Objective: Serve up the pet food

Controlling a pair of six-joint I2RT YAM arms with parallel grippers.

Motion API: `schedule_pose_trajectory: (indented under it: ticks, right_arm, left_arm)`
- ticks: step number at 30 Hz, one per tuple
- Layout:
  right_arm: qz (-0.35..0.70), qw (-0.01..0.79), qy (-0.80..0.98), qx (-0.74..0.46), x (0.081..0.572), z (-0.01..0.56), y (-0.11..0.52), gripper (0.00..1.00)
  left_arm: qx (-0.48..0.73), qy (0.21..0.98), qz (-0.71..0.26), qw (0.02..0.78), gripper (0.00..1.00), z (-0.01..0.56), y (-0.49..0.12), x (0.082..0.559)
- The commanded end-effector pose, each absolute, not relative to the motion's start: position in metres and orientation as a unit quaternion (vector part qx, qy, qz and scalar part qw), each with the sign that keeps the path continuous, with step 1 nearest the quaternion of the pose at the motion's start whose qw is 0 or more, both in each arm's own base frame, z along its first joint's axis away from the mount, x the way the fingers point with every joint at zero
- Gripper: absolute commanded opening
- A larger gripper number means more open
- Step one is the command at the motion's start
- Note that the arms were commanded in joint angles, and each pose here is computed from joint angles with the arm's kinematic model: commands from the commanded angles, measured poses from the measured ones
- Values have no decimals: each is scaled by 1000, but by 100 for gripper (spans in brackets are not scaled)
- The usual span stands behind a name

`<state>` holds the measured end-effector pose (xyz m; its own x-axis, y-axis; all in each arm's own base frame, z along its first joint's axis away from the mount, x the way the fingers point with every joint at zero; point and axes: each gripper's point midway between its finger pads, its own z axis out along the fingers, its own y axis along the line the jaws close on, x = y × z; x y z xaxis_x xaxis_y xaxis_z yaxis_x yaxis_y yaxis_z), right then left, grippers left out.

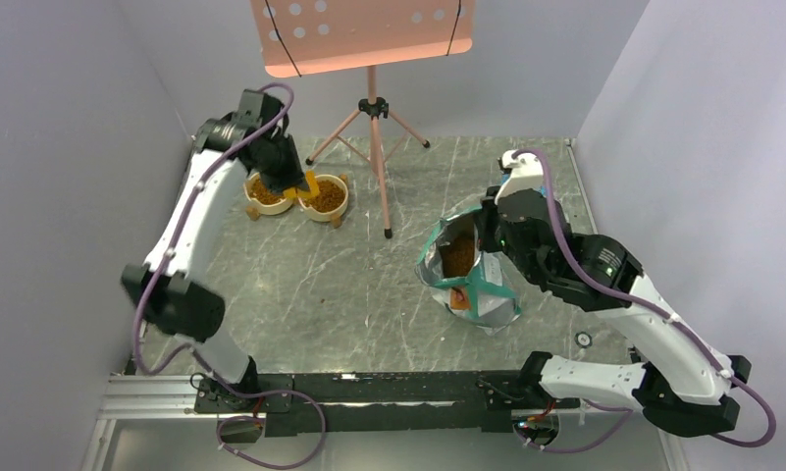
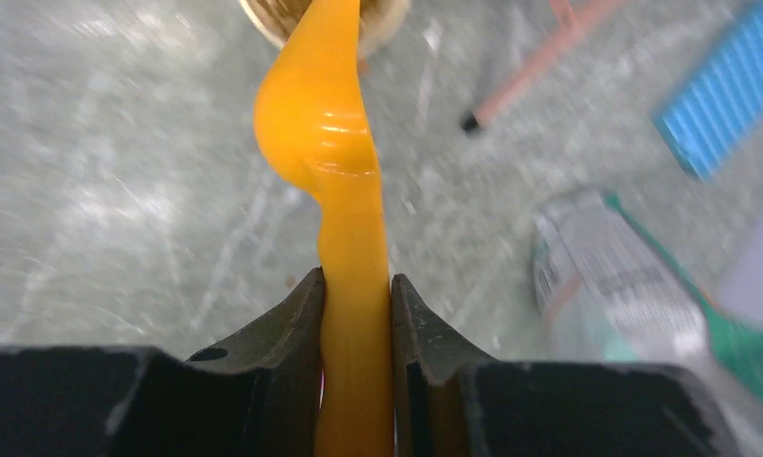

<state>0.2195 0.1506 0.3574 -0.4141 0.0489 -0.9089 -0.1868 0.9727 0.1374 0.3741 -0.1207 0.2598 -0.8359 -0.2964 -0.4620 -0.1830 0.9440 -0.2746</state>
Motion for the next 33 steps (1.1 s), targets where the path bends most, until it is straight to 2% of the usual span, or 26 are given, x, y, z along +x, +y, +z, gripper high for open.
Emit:
schedule_pose_trajectory:
  ticks: [1, 4, 9, 14, 19, 24, 29, 33]
  right_arm:
    - [135, 564, 811, -74, 235, 382, 178, 0]
    - [133, 559, 811, -112, 241, 376, 196, 0]
    - [127, 540, 816, -165, 251, 366, 222, 0]
    - [155, 521, 814, -204, 253, 359, 252, 0]
    - [168, 513, 813, -220, 253, 358, 268, 0]
    - [161, 515, 814, -216, 252, 357, 262, 0]
    - [163, 513, 814, -218, 248, 355, 261, 0]
    - [175, 521, 807, -217, 245, 363, 262, 0]
  left_arm:
    - [-92, 909, -330, 238, 0, 308, -183, 288]
    - [-71, 884, -400, 230, 0, 325, -212, 237]
    - [-51, 874, -436, 210, 0, 350, -227, 168]
    - [-28, 855, -478, 200, 0, 384, -237, 124]
    - [-63, 853, -474, 208, 0, 401, -232, 113]
    - [-109, 874, -391, 269, 0, 416, -190, 121]
    - [-57, 871, -426, 238, 0, 423, -217, 117]
    - [-35, 889, -410, 202, 0, 399, -234, 120]
